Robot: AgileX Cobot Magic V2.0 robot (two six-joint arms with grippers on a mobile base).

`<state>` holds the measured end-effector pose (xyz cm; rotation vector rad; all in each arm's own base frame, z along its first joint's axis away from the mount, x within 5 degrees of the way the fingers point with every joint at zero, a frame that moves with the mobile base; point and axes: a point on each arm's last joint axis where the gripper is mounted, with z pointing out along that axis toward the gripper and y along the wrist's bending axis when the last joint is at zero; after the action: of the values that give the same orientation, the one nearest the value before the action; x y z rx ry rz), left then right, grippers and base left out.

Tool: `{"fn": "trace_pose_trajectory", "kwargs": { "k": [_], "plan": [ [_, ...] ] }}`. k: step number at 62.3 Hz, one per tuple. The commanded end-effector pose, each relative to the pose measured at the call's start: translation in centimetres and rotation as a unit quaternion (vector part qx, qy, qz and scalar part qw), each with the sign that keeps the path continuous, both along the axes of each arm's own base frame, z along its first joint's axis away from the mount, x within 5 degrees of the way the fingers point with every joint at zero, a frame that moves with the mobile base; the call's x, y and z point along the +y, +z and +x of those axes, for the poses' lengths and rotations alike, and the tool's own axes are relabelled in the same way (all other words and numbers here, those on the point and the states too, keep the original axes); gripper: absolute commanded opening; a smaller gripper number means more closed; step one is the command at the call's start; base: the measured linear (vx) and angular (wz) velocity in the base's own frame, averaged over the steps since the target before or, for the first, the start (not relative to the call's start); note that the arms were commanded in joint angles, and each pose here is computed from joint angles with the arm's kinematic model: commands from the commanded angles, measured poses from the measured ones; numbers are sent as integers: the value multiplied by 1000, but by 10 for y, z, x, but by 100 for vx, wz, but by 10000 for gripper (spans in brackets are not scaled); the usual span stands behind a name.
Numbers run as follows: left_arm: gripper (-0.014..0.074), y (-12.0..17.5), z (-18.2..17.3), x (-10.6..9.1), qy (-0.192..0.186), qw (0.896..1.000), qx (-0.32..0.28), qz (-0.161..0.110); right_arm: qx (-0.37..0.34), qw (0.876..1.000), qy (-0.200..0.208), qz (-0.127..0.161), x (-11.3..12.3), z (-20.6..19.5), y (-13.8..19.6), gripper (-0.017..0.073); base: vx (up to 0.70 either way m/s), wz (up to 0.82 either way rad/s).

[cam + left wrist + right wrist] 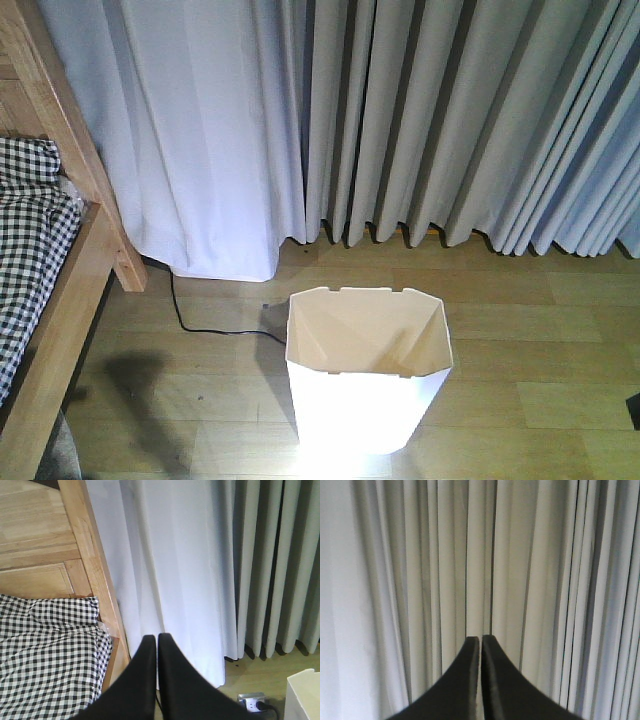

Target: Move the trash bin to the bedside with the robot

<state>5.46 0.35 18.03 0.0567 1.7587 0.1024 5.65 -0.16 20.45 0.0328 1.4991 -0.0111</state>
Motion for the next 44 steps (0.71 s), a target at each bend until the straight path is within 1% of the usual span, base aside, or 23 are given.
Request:
{"fn": "trace_pose_trajectory", "kwargs": {
  "k": [1, 44],
  "plan": [
    [-6, -3, 1, -1, -8, 1000, -27, -4, -33, 999, -4, -1, 0, -1, 1, -10, 0, 0],
    [-6, -3, 1, -1, -8, 1000, -27, -4, -33, 999, -4, -2, 0, -1, 1, -10, 0, 0]
  ]
}}
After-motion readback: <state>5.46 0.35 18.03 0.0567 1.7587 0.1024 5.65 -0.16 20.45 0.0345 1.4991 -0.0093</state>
